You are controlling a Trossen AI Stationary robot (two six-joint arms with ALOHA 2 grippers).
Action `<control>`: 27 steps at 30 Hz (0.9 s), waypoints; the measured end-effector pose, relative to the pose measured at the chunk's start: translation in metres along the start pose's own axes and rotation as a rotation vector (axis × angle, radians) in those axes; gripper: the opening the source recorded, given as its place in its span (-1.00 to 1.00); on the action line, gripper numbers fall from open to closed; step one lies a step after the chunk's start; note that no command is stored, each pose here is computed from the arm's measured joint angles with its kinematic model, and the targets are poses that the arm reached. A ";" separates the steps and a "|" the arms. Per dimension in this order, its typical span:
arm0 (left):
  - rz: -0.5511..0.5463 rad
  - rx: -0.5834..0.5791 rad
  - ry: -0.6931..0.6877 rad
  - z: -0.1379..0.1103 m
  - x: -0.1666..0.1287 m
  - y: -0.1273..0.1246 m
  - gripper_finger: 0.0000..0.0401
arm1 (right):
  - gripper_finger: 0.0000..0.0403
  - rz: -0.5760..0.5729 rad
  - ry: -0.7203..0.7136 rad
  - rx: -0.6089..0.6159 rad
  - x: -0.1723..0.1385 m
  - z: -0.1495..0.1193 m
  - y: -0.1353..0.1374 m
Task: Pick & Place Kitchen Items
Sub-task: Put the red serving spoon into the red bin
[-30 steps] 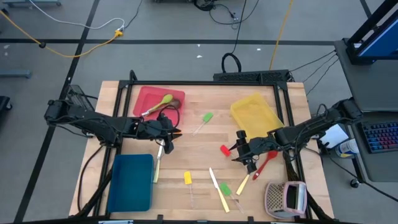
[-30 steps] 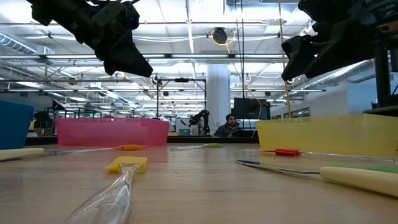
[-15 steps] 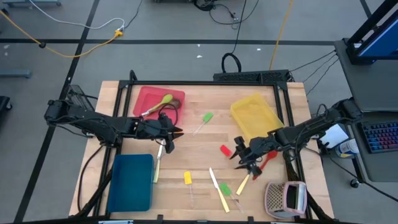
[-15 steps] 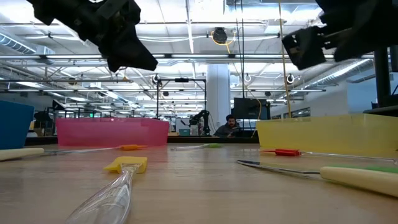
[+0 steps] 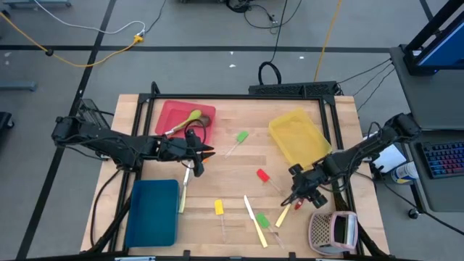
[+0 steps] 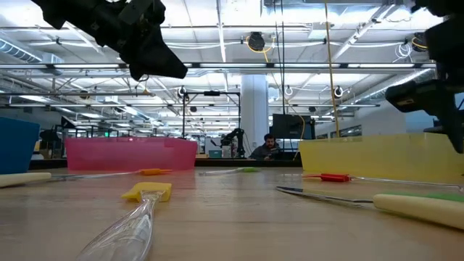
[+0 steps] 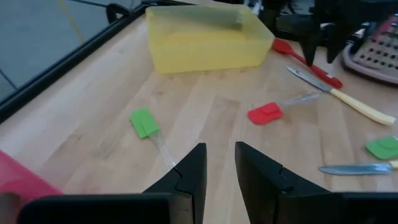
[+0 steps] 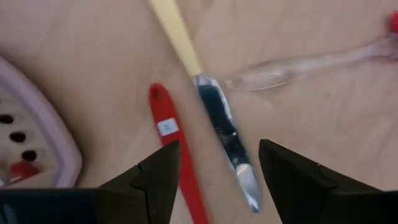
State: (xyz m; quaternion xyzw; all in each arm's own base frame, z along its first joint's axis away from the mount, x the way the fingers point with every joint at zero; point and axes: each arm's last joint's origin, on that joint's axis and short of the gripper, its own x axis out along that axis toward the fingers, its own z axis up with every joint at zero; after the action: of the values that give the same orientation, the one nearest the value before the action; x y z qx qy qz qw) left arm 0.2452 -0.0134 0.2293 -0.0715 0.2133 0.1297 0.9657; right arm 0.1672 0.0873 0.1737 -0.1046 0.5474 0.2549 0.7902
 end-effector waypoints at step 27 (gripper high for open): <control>0.059 -0.029 -0.012 0.003 0.003 0.012 -0.56 | 0.02 -0.012 0.186 -0.013 0.039 -0.001 0.017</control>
State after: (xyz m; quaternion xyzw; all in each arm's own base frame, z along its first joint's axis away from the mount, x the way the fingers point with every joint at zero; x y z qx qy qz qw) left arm 0.2455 -0.0012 0.2297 -0.0782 0.2076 0.1616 0.9616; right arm 0.1686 0.1125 0.1394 -0.1364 0.6162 0.2428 0.7367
